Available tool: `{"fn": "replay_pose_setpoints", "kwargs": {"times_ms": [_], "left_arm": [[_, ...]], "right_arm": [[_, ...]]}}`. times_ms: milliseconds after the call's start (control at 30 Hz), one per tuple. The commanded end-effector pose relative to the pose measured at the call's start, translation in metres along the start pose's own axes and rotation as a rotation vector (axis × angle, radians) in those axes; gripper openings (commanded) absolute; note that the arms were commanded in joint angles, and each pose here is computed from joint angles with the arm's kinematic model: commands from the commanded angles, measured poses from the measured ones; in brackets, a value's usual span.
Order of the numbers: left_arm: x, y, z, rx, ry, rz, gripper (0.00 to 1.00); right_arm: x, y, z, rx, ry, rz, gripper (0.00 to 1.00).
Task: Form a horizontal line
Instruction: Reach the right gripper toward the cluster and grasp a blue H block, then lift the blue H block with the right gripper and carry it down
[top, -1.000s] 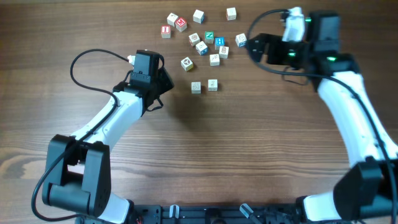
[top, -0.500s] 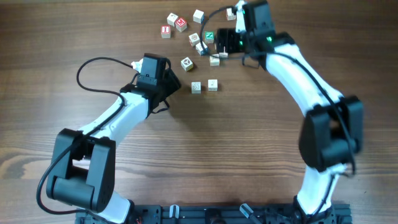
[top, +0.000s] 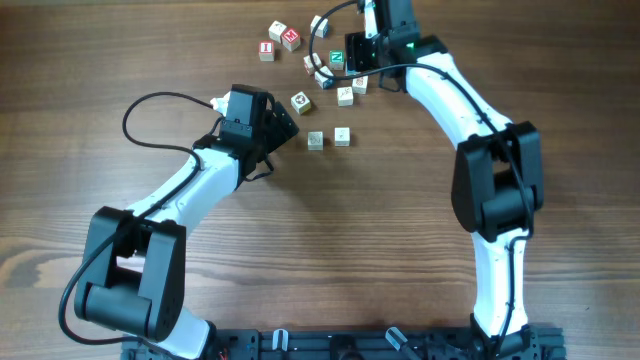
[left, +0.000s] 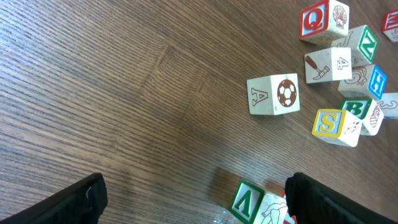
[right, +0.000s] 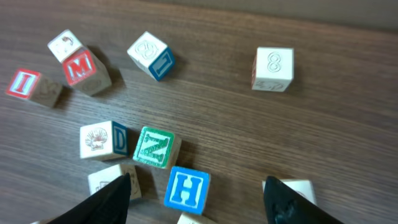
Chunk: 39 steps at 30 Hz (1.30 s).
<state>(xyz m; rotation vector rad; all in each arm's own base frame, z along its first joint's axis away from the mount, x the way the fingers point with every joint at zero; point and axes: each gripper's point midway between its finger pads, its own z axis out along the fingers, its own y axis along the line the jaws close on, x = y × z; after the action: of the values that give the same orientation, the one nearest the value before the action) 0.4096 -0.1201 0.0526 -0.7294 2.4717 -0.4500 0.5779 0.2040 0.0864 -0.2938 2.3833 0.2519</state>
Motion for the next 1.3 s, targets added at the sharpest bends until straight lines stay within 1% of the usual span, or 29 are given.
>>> {"fn": "replay_pose_setpoints", "kwargs": {"times_ms": [0,133,333,433,833,967,1167,1267], "left_arm": [[0.003,0.007,0.004,-0.02,0.002,-0.003,0.98],[0.003,0.007,0.004,-0.018,0.001,-0.003,1.0],[0.003,0.006,0.004,-0.018,0.001,-0.003,1.0],[0.001,0.005,0.004,-0.011,-0.005,-0.004,1.0],[-0.001,0.002,0.004,-0.001,-0.014,-0.003,1.0],[-0.001,0.002,0.004,-0.001,-0.014,-0.003,1.0],[-0.001,0.002,0.004,-0.001,-0.014,-0.003,1.0],[-0.001,0.002,0.004,-0.001,-0.014,-0.003,1.0]], "right_arm": [[0.01,0.014,0.023,-0.002,0.005,-0.044,0.71],[0.026,0.023,0.04,-0.002,0.028,-0.085,0.71],[0.045,0.017,0.059,0.026,0.059,-0.086,0.69],[0.042,0.012,0.059,0.051,0.048,-0.088,0.65],[0.053,0.0,0.057,0.08,0.102,-0.116,0.62],[0.054,-0.001,0.057,0.08,0.106,-0.13,0.58],[0.049,0.0,0.058,0.078,0.086,-0.127,0.47],[0.054,-0.001,0.06,0.08,0.103,-0.128,0.46]]}}
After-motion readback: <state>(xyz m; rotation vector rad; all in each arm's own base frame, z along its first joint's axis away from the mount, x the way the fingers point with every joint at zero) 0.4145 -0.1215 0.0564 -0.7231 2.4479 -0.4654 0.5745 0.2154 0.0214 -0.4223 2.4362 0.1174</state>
